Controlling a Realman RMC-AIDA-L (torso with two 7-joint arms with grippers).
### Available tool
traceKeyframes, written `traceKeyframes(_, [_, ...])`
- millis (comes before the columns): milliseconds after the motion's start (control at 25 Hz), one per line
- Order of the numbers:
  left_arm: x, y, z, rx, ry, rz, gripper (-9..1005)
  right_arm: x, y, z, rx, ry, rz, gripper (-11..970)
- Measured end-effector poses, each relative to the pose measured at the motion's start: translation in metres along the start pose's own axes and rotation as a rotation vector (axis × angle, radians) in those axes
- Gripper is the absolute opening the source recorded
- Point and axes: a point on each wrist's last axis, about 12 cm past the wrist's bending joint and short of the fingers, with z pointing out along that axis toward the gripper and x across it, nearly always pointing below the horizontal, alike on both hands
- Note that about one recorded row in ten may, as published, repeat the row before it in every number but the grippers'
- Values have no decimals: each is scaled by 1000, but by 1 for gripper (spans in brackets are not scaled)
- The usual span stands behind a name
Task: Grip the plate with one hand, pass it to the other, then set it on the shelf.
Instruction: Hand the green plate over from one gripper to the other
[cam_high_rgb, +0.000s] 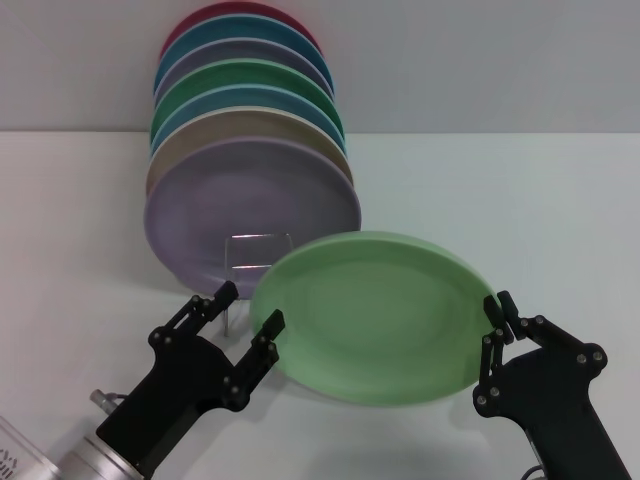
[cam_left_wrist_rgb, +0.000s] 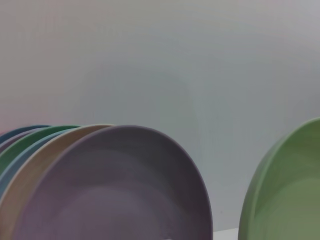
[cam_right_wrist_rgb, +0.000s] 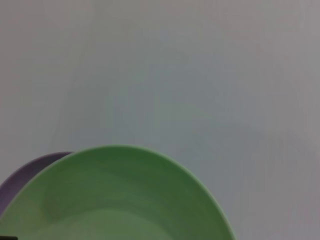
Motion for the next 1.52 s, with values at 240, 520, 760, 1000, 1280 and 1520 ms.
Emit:
traceKeyframes(240, [0, 0, 1, 1, 5, -2, 569, 0, 0, 0, -1, -1, 0, 20])
traceKeyframes(520, [0, -1, 2, 7, 4, -2, 464, 0, 0, 1, -2, -3, -1, 19])
traceKeyframes(760, [0, -1, 2, 8, 3, -1, 446, 0, 0, 3, -5, -7, -1, 19])
traceKeyframes(1000, [0, -1, 3, 8, 2, -1, 431, 0, 0, 3, -7, -6, -1, 19])
traceKeyframes(1280, [-1, 0, 4, 8, 1, 2, 414, 0, 1, 3, -9, -5, -1, 20])
traceKeyframes(1520, [-1, 0, 5, 10, 0, 7, 380, 0, 1, 4, -11, -5, -1, 20])
